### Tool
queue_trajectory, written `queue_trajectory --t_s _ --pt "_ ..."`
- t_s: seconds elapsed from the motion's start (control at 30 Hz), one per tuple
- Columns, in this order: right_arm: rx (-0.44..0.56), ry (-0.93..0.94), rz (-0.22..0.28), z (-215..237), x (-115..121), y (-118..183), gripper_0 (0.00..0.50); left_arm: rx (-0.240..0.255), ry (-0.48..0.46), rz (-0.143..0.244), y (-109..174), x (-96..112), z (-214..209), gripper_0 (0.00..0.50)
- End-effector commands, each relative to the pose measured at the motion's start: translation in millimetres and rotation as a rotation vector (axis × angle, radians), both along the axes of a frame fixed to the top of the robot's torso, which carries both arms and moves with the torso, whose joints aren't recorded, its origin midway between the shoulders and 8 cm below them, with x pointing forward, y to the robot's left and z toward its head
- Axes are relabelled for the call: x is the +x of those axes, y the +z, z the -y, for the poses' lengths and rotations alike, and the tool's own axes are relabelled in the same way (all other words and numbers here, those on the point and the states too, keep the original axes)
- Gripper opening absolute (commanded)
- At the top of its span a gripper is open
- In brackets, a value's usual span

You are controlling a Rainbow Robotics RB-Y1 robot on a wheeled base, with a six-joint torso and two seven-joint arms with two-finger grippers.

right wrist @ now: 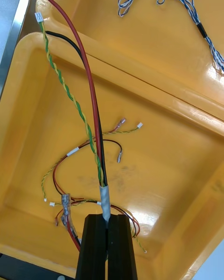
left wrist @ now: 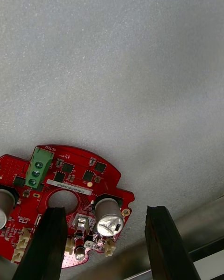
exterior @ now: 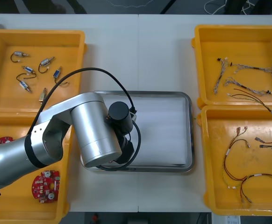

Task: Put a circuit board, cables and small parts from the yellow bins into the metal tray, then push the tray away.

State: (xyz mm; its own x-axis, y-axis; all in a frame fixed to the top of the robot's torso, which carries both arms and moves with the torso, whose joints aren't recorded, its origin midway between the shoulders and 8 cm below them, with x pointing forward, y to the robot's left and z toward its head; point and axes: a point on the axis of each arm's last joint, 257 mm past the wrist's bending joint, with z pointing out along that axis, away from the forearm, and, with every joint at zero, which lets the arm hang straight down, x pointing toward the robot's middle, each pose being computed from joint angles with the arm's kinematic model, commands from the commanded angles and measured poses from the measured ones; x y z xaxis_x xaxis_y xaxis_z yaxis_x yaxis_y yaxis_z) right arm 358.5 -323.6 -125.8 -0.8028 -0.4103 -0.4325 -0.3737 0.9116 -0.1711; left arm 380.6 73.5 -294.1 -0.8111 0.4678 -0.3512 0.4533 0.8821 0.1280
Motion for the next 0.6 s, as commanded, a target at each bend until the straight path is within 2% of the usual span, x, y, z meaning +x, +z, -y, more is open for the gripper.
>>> queue_trajectory --t_s 0.03,0.13,0.23,0.47,0.6 --pt "-0.047 0.060 0.016 -2.9 -0.3 11.3 0.000 -0.081 0.073 0.052 37.8 8.5 14.6 0.490" --pt "-0.049 0.094 0.042 -12.4 1.4 20.8 0.000 -0.092 0.095 0.068 56.4 9.7 10.0 0.489" --pt "-0.034 0.150 0.040 -28.5 0.6 26.1 0.000 -0.099 0.122 0.089 75.3 12.8 2.0 0.489" --pt "-0.072 0.292 0.048 -69.9 6.2 33.1 0.000 -0.106 0.217 0.095 110.4 21.7 -31.2 0.500" --pt "-0.139 0.395 0.068 -99.8 10.1 37.0 0.000 -0.158 0.250 0.123 137.8 32.0 -47.2 0.500"
